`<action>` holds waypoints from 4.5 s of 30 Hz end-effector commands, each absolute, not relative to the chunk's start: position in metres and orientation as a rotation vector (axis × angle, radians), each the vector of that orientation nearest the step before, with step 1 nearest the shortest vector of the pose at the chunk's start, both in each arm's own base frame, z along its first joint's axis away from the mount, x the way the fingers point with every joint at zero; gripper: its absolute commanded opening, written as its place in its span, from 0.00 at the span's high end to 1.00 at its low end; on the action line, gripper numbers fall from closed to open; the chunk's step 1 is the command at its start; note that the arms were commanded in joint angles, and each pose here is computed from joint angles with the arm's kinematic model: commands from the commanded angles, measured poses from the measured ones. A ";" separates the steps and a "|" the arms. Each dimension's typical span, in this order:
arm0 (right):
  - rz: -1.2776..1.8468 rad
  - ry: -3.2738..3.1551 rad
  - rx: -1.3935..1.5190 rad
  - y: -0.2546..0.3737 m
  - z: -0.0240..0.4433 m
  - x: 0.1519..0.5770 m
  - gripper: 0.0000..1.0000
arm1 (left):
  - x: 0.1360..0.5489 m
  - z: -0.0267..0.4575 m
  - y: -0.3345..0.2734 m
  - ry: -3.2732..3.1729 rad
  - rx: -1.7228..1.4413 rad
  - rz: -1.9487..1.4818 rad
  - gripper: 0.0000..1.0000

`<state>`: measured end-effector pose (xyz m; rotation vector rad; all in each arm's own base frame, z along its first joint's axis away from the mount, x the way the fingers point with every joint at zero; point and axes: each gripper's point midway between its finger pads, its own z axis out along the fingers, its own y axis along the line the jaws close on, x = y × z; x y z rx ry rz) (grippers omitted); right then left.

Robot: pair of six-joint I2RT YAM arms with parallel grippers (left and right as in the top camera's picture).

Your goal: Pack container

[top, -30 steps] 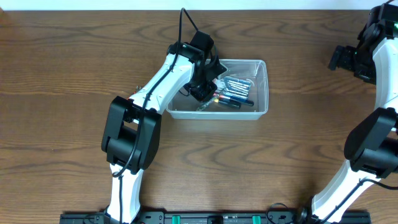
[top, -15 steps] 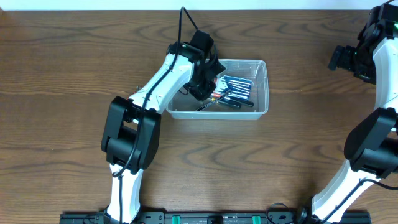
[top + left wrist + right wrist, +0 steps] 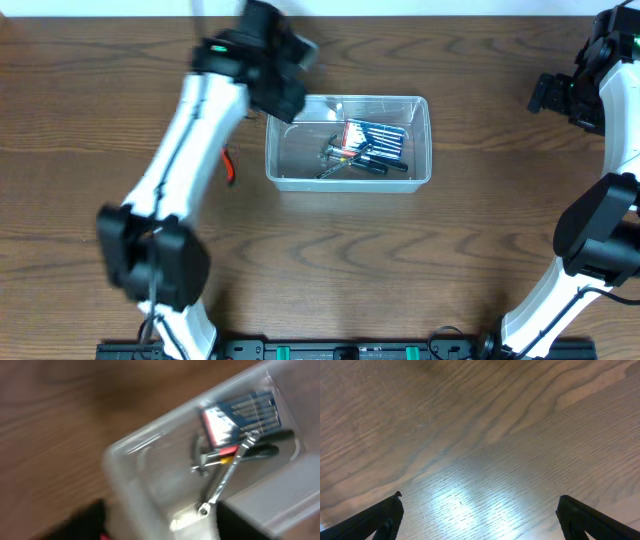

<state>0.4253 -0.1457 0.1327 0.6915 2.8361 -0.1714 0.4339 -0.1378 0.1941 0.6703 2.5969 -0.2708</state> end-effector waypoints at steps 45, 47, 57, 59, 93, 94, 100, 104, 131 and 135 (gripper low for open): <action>-0.174 2.832 0.717 -0.148 0.131 0.424 0.01 | 0.403 0.097 -0.031 3.089 -0.542 -0.062 0.02; -0.174 2.832 0.717 -0.148 0.131 0.424 0.01 | 0.402 0.092 -0.029 3.100 -0.554 -0.056 0.02; -0.174 2.832 0.717 -0.148 0.131 0.424 0.01 | 0.393 0.055 -0.024 3.177 -0.605 -0.027 0.02; -0.174 2.832 0.717 -0.148 0.131 0.424 0.01 | 0.393 0.047 -0.024 3.194 -0.608 -0.020 0.02; -0.174 2.832 0.717 -0.148 0.131 0.424 0.01 | 0.379 -0.007 -0.023 3.285 -0.451 -0.003 0.01; -0.174 2.832 0.717 -0.148 0.131 0.424 0.01 | 0.380 -0.007 -0.023 3.281 -0.450 -0.004 0.01; -0.174 2.832 0.717 -0.148 0.131 0.424 0.01 | 0.391 -0.009 -0.023 3.239 -0.442 -0.017 0.02; -0.174 2.832 0.717 -0.148 0.131 0.424 0.01 | 0.396 -0.009 -0.024 3.221 -0.426 -0.024 0.02; -0.174 2.832 0.717 -0.148 0.131 0.424 0.01 | 0.399 -0.010 -0.021 3.193 -0.507 0.001 0.37; -0.174 2.832 0.717 -0.148 0.131 0.424 0.01 | 0.400 -0.010 -0.019 3.181 -0.557 0.026 0.53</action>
